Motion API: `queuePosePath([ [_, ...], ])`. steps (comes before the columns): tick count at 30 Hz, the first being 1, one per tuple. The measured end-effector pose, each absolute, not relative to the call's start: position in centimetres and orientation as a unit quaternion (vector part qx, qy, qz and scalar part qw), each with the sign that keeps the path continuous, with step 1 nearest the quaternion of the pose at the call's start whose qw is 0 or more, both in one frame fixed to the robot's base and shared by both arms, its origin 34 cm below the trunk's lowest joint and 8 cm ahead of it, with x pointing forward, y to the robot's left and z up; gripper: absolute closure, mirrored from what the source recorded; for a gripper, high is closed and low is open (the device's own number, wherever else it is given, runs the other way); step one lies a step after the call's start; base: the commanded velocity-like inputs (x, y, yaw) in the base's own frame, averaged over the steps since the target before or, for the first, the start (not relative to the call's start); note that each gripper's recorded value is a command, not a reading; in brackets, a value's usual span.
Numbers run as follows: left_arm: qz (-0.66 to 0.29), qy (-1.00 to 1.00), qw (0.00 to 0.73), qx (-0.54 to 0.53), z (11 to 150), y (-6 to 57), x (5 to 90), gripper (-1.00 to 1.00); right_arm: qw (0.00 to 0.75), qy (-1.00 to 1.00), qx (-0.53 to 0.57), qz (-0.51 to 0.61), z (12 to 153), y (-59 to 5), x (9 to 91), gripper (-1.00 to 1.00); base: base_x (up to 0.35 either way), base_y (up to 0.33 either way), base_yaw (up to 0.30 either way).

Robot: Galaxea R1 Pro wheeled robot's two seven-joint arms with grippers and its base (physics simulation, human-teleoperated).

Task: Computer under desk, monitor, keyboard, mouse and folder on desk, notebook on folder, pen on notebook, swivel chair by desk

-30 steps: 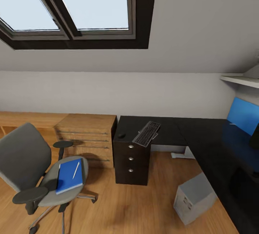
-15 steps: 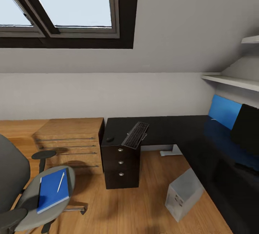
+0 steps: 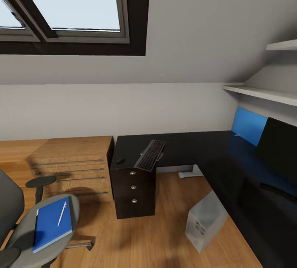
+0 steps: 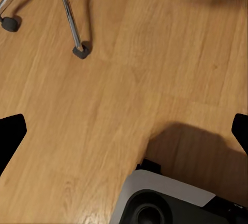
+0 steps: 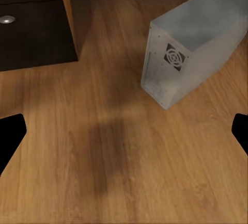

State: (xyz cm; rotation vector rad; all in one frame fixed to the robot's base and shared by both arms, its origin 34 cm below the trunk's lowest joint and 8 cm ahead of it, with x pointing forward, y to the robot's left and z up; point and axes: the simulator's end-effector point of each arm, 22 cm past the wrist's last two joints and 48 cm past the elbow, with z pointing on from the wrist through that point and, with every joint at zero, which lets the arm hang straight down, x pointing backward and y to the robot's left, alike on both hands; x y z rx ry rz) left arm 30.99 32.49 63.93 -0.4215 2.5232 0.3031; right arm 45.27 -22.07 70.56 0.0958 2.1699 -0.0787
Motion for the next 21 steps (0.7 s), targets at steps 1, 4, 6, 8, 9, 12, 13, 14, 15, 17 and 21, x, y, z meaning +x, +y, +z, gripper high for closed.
queuePosePath([
  [1,0.113,0.941,0.279,-0.157,63.9,32.5,31.0,-1.0,0.466,0.884,0.039,-0.032,70.6,-22.1,45.3,-1.0,0.289,0.0,-0.002],
  [4,0.113,0.941,0.279,-0.157,63.9,32.4,31.0,-1.0,0.466,0.884,0.039,-0.032,70.6,-22.1,45.3,-1.0,0.214,0.0,-0.001],
  [6,0.112,0.941,0.279,-0.156,63.9,32.3,31.0,-1.0,0.465,0.884,0.039,-0.032,70.5,-22.1,45.3,-1.0,0.023,0.0,0.0],
  [8,0.112,0.941,0.279,-0.156,63.9,32.3,31.0,-1.0,0.465,0.884,0.039,-0.032,70.5,-22.1,45.3,-1.0,0.012,0.0,0.0],
  [9,0.111,0.941,0.279,-0.156,63.9,32.2,31.0,-1.0,0.465,0.884,0.039,-0.032,70.5,-22.1,45.3,-1.0,0.003,0.0,0.0],
  [12,0.111,0.94,0.282,-0.157,64.0,32.2,31.3,-1.0,0.465,0.884,0.038,-0.032,70.5,-22.1,45.3,-1.0,0.002,0.0,0.0],
  [13,0.111,0.94,0.282,-0.157,64.0,32.2,31.3,-1.0,0.465,0.884,0.038,-0.032,70.6,-22.0,45.3,-1.0,0.0,0.0,0.0],
  [14,0.111,0.939,0.283,-0.158,64.1,32.2,31.4,-1.0,0.465,0.884,0.038,-0.032,70.6,-22.1,45.3,-1.0,0.0,0.0,0.0],
  [15,0.111,0.939,0.285,-0.158,64.1,32.2,31.6,-1.0,0.465,0.884,0.039,-0.032,70.5,-22.1,45.3,-1.0,0.0,0.0,0.0],
  [17,0.111,0.934,0.299,-0.159,64.5,32.3,32.8,-1.0,0.466,0.883,0.038,-0.032,70.3,-22.0,45.4,-1.0,0.0,0.0,0.0],
  [21,0.107,0.913,0.356,-0.168,67.0,32.2,37.8,-1.0,0.47,0.881,0.038,-0.03,70.2,-21.9,45.9,-1.0,0.0,0.0,0.0],
])
